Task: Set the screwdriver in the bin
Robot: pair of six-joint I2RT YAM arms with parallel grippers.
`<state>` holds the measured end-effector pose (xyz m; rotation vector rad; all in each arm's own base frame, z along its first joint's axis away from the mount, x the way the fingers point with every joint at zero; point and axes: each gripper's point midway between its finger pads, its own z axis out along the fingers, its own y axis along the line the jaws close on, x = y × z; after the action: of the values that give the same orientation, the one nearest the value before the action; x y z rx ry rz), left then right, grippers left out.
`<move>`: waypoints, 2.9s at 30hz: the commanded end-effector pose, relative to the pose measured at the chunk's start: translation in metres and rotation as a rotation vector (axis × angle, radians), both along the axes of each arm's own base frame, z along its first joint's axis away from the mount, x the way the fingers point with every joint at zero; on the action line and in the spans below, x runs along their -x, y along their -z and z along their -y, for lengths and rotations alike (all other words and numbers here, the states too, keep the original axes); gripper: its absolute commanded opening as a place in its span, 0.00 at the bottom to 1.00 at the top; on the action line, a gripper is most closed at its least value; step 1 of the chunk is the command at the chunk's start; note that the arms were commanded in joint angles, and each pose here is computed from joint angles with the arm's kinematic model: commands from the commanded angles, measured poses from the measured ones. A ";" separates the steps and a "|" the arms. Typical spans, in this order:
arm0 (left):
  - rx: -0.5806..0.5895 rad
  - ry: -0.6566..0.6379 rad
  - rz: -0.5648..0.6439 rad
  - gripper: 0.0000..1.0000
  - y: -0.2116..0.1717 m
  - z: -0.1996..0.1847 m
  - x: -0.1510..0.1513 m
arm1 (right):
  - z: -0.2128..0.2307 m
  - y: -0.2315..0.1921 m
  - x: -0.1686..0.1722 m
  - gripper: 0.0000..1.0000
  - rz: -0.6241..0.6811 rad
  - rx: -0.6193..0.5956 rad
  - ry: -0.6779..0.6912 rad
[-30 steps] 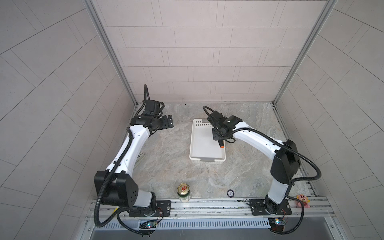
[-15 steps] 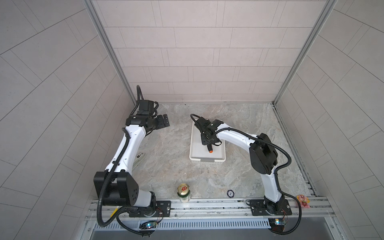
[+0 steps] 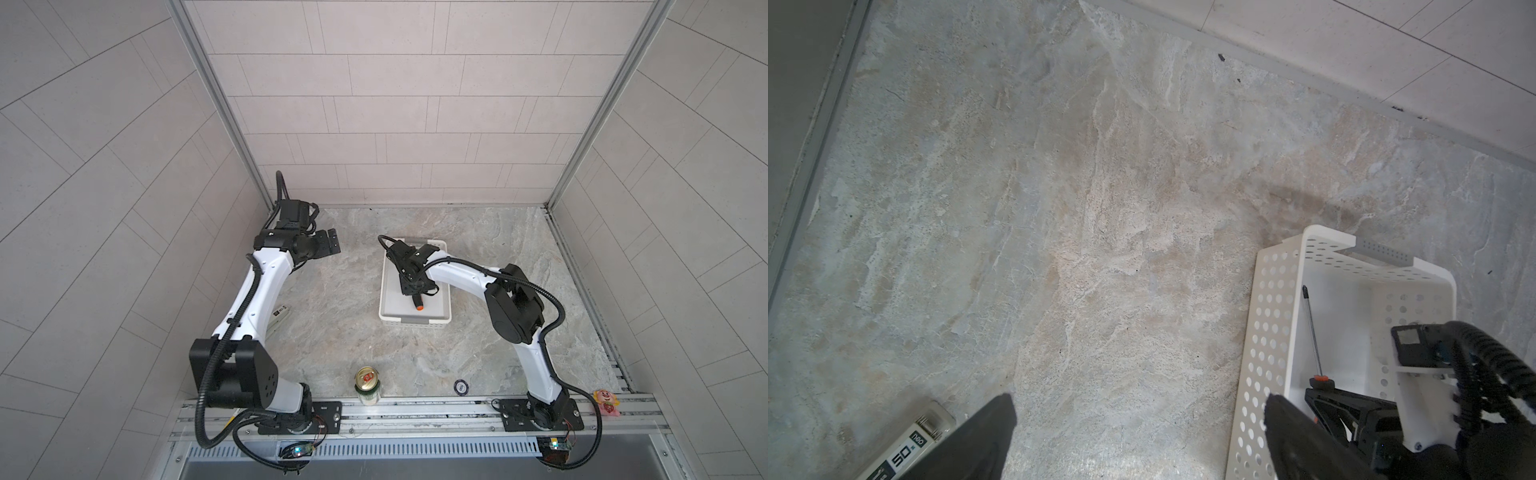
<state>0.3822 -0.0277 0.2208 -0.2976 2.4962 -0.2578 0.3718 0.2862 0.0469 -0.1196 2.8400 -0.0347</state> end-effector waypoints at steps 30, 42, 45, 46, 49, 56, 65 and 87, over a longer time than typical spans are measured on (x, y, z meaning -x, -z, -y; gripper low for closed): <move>-0.035 0.012 0.217 1.00 -0.032 -0.004 -0.008 | 0.023 -0.150 -0.015 0.40 0.279 -0.038 -0.143; -0.162 0.008 0.381 1.00 -0.035 -0.014 0.000 | 0.144 -0.228 0.003 1.00 0.576 0.066 -0.016; -0.197 0.022 0.471 1.00 -0.028 -0.015 -0.002 | 0.182 -0.233 0.013 1.00 0.642 0.150 0.052; -0.191 0.026 0.509 1.00 -0.025 -0.014 -0.004 | 0.192 -0.230 0.016 1.00 0.651 0.153 0.066; -0.175 0.041 0.536 1.00 -0.017 -0.009 -0.012 | 0.215 -0.224 0.026 1.00 0.707 0.147 0.090; -0.246 -0.042 0.489 1.00 0.038 -0.023 -0.007 | 0.276 -0.204 0.051 1.00 0.784 0.183 0.272; -0.339 -0.087 0.443 1.00 0.070 -0.037 -0.002 | 0.305 -0.171 0.067 1.00 0.841 0.197 0.363; -0.423 -0.030 0.429 1.00 0.132 -0.043 -0.018 | 0.355 -0.073 0.026 1.00 0.835 0.292 0.469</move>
<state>0.3882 0.0153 0.0852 -0.1094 2.0683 0.2271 0.3202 -0.0733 0.1026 0.4406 1.9977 -0.4978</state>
